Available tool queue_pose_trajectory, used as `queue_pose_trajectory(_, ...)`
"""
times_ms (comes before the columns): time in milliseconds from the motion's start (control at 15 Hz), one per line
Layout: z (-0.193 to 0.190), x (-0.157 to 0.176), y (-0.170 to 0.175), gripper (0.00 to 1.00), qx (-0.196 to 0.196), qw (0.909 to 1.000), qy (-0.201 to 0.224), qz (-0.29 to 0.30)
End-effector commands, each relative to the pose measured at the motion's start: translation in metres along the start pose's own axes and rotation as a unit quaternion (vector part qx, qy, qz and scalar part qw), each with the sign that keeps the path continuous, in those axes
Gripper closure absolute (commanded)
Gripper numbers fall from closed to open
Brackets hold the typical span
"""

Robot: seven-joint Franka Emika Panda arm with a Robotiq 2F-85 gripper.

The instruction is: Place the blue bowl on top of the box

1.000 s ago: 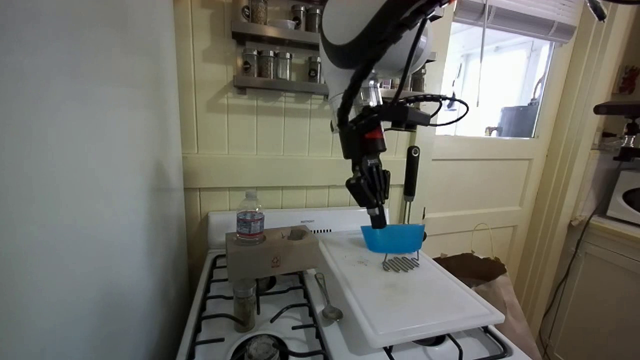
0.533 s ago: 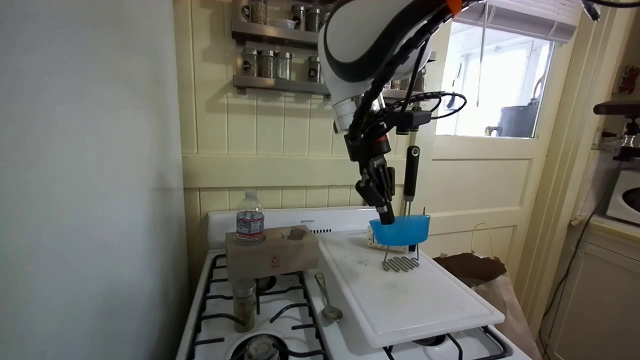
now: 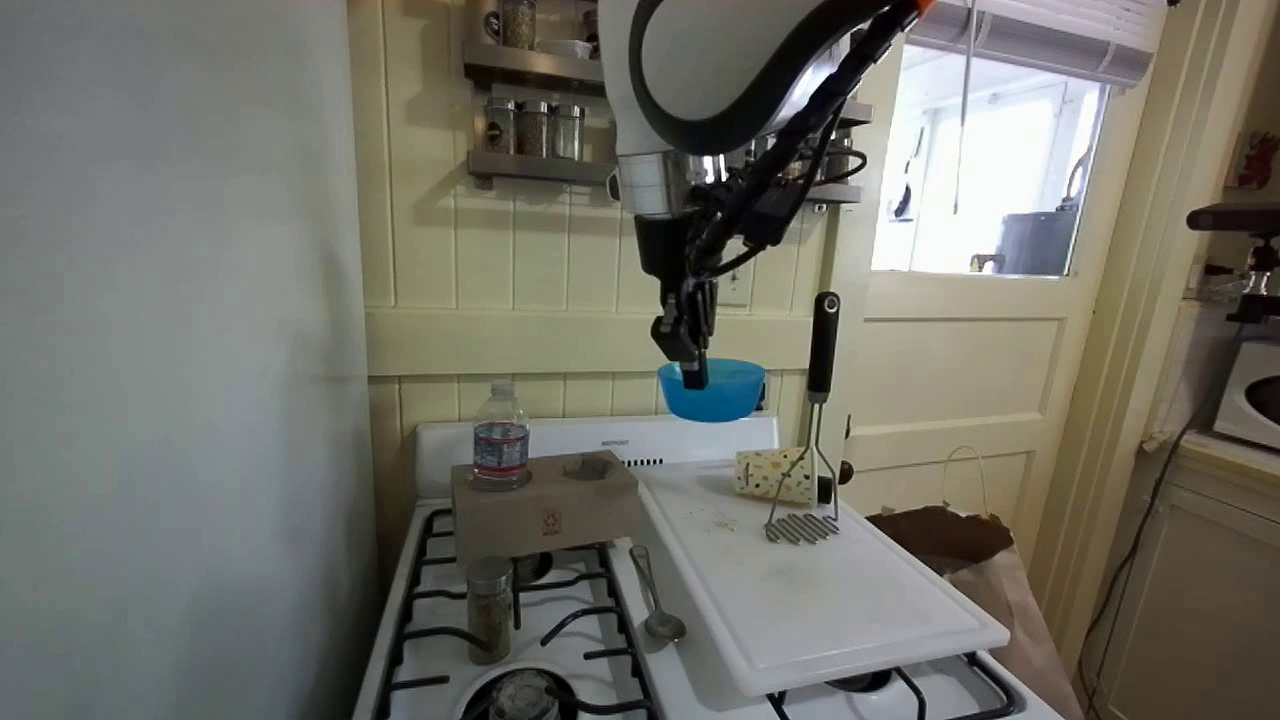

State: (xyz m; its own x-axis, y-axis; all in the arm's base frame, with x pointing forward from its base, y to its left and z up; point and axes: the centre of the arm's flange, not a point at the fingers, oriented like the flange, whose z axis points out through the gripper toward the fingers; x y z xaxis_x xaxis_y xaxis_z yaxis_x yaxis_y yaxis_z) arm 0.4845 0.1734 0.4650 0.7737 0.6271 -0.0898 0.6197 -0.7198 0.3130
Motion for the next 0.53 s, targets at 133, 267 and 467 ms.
queue_pose_trajectory(133, 0.008, -0.005, 0.009, 0.99, 0.072, 0.9887, 0.12, -0.053)
queue_pose_trajectory(267, 0.02, -0.006, 0.019, 0.99, 0.062, 0.9922, 0.103, -0.034)
queue_pose_trajectory(467, 0.021, -0.001, 0.025, 0.99, 0.055, 0.9938, 0.092, -0.031)
